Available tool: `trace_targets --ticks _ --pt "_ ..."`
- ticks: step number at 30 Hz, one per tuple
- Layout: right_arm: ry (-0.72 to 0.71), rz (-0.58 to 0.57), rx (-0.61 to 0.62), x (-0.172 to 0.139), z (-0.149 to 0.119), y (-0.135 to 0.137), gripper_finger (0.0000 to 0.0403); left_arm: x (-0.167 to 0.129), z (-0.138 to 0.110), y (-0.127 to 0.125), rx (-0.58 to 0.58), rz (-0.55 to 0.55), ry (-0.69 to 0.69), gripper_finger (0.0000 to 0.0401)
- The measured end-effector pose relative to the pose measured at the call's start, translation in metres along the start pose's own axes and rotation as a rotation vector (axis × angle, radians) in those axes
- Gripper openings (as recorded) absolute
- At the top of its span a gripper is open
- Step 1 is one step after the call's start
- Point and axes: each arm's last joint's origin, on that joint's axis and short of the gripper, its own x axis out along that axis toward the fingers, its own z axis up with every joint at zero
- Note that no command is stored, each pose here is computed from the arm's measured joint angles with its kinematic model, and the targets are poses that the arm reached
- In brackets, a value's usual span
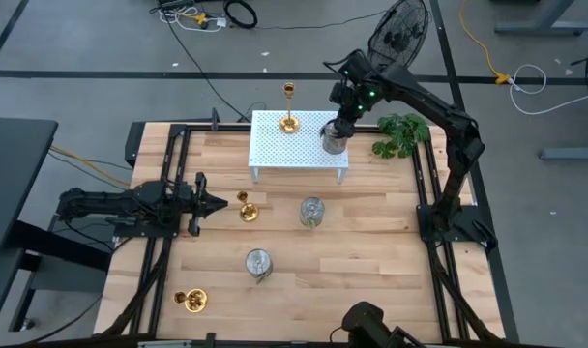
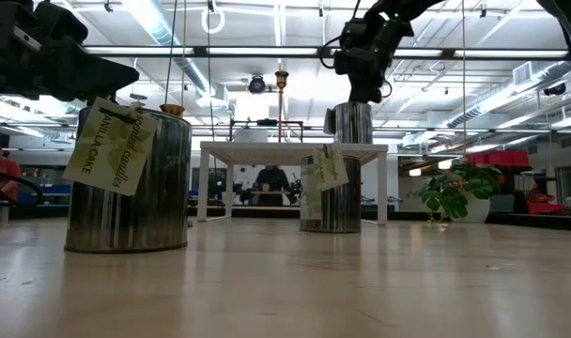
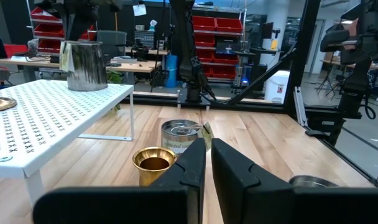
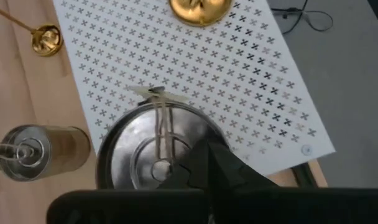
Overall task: Pick & Place candle stick holders
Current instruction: Adjust the scented candle can on the shelf
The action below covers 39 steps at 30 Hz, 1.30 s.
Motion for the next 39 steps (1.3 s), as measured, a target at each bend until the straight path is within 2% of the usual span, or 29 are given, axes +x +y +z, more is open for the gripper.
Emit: trace_targets --ticks 13,25,39 --pt "-0.007 -0.092 -0.011 0.0 0.003 -0.002 0.0 0.0 0.0 0.0 0.0 0.0 0.0 0.0032" --pt "-0.071 -0.115 -0.047 0.001 0.01 -0.005 0.0 0.0 0.0 0.0 0.0 0.0 0.0 0.0032" --pt "-0.079 -0.103 -0.034 -0.002 0.01 -0.005 0.0 0.0 0.0 0.0 0.0 0.0 0.0 0.0032"
